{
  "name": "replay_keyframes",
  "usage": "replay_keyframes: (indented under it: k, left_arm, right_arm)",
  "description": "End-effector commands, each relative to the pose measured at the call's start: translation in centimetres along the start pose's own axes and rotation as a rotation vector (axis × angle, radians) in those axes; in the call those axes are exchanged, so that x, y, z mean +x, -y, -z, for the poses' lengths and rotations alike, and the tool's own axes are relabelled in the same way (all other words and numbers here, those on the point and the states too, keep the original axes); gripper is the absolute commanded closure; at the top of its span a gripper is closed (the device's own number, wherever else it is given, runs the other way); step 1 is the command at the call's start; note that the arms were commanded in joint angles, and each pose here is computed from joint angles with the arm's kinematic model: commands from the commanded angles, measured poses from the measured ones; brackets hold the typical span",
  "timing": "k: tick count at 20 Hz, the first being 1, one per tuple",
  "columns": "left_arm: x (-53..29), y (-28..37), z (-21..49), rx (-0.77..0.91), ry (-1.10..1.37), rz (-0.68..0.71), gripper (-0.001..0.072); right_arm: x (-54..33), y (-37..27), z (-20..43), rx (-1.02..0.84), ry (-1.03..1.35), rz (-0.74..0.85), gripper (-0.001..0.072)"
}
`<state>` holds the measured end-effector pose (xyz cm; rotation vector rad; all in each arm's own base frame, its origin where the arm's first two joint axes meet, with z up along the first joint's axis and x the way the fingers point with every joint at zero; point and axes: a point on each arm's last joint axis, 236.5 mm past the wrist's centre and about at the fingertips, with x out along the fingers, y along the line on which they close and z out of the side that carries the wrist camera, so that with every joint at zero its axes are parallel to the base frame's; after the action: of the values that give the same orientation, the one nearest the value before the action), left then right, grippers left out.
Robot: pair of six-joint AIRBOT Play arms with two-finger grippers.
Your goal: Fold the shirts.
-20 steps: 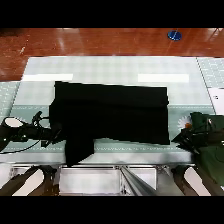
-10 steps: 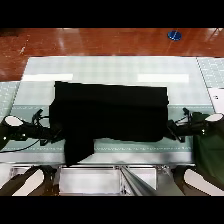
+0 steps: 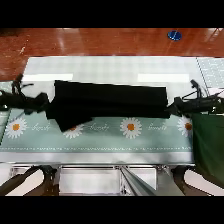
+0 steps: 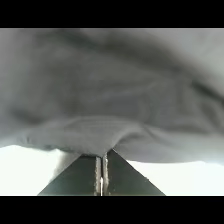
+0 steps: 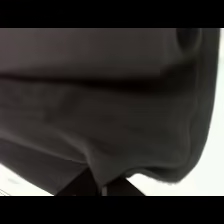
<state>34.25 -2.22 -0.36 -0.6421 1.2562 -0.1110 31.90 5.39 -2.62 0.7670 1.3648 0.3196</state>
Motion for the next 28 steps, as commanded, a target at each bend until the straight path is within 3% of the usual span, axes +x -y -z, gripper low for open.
replay_keyframes:
  k: [1,7,12,13,14,15,16,19,21,24,28]
  left_arm:
    - [0.1,2.9,-5.7,0.057,0.040,0.033,0.0687]
    - [6.8,5.0,-11.3,0.060,-0.050,-0.004,0.0687]
    - [11.8,1.7,-8.3,0.009,-0.299,-0.064,0.0684]
    - [12.4,1.5,-8.0,0.005,-0.313,-0.067,0.0665]
    - [12.7,1.4,-8.0,0.004,-0.315,-0.068,0.0600]
    - [12.6,1.5,-8.2,0.008,-0.306,-0.067,0.0386]
    - [11.7,1.7,-8.6,0.043,-0.309,-0.061,0.0204]
    - [5.4,-1.3,-13.2,0.096,-0.196,-0.247,0.0202]
    - [-1.1,-2.9,-17.1,0.096,0.004,-0.374,0.0202]
    - [-8.4,-0.1,-20.0,0.076,0.294,-0.349,0.0202]
    - [-6.0,5.7,-14.0,0.178,0.381,-0.240,0.0203]
  right_arm:
    - [-0.7,-2.1,-4.2,-0.024,0.074,-0.048,0.0690]
    - [0.9,-1.1,-9.9,0.027,0.124,-0.076,0.0690]
    - [3.4,0.6,-12.8,0.117,0.151,-0.110,0.0687]
    - [3.9,1.2,-13.1,0.131,0.155,-0.103,0.0642]
    - [4.3,1.8,-13.2,0.146,0.153,-0.097,0.0452]
    - [4.4,1.9,-13.2,0.145,0.152,-0.095,0.0299]
    - [3.5,2.1,-13.4,0.140,0.155,-0.096,0.0295]
    - [-2.1,2.8,-13.6,0.121,0.149,-0.105,0.0296]
    - [-6.4,6.1,-12.9,0.133,0.203,0.010,0.0296]
    - [-8.0,10.5,-11.0,0.232,0.289,0.148,0.0296]
    - [-1.8,8.8,-10.3,0.269,0.273,0.013,0.0295]
